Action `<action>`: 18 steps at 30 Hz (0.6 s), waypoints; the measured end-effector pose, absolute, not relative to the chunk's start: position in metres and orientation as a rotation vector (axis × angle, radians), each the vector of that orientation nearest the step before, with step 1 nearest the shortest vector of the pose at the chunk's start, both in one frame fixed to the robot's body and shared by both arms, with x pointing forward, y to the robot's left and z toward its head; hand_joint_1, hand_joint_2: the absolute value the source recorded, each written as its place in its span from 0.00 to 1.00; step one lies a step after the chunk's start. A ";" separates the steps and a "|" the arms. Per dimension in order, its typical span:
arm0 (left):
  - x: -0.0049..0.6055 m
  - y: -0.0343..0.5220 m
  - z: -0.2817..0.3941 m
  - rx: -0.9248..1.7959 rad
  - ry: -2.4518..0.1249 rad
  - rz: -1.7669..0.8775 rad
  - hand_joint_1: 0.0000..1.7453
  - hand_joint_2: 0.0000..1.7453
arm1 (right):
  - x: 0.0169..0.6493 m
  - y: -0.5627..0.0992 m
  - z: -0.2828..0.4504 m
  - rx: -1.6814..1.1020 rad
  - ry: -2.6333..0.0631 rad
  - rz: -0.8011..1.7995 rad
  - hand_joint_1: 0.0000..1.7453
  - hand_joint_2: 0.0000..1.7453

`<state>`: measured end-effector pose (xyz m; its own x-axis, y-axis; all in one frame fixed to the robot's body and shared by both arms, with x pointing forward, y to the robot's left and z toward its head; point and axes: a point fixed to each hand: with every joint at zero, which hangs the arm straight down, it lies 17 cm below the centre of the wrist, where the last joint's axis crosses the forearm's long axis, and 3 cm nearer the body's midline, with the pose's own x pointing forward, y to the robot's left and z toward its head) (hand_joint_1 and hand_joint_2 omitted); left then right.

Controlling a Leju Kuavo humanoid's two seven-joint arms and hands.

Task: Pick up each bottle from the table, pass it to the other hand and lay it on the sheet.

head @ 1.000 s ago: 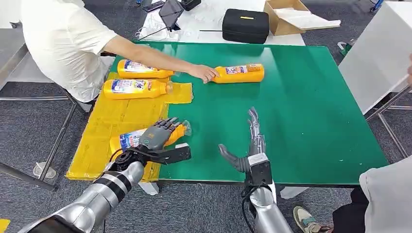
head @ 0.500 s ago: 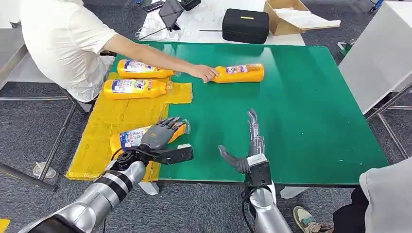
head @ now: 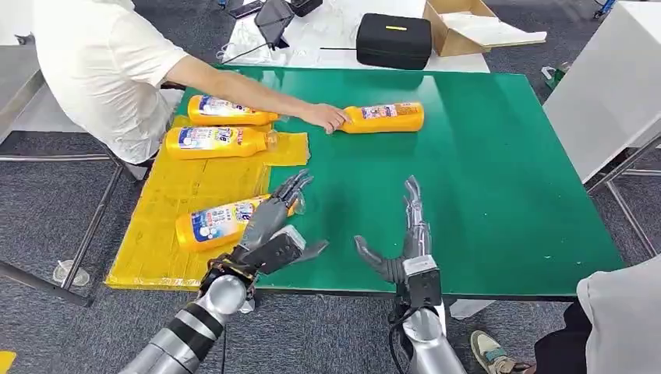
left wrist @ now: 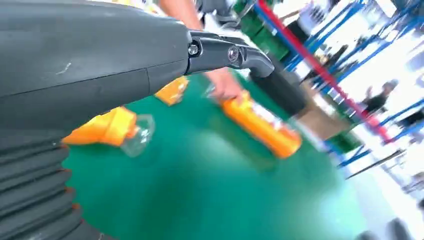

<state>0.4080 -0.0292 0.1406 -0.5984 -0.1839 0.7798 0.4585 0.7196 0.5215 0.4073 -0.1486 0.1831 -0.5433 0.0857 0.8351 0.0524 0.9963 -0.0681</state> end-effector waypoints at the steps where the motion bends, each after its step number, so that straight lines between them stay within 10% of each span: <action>1: 0.407 -0.029 0.147 -0.216 -2.042 -0.878 0.00 1.00 | 0.406 -0.150 0.186 -0.106 -2.153 0.032 0.00 1.00; 12: 0.395 -0.024 0.180 -0.221 -2.148 -0.742 0.00 1.00 | 0.398 -0.157 0.214 -0.140 -2.217 -0.030 0.00 1.00; 13: 0.395 -0.024 0.181 -0.220 -2.150 -0.739 0.00 1.00 | 0.397 -0.157 0.214 -0.139 -2.217 -0.032 0.00 0.00; 16: 0.395 -0.022 0.184 -0.229 -2.153 -0.705 0.00 1.00 | 0.396 -0.158 0.213 -0.143 -2.213 -0.038 0.00 0.00; 17: 0.394 -0.021 0.185 -0.237 -2.150 -0.685 0.00 1.00 | 0.396 -0.159 0.211 -0.134 -2.207 -0.049 0.00 1.00; 18: 0.394 -0.019 0.185 -0.242 -2.147 -0.664 0.00 1.00 | 0.396 -0.155 0.210 -0.120 -2.205 -0.041 0.00 1.00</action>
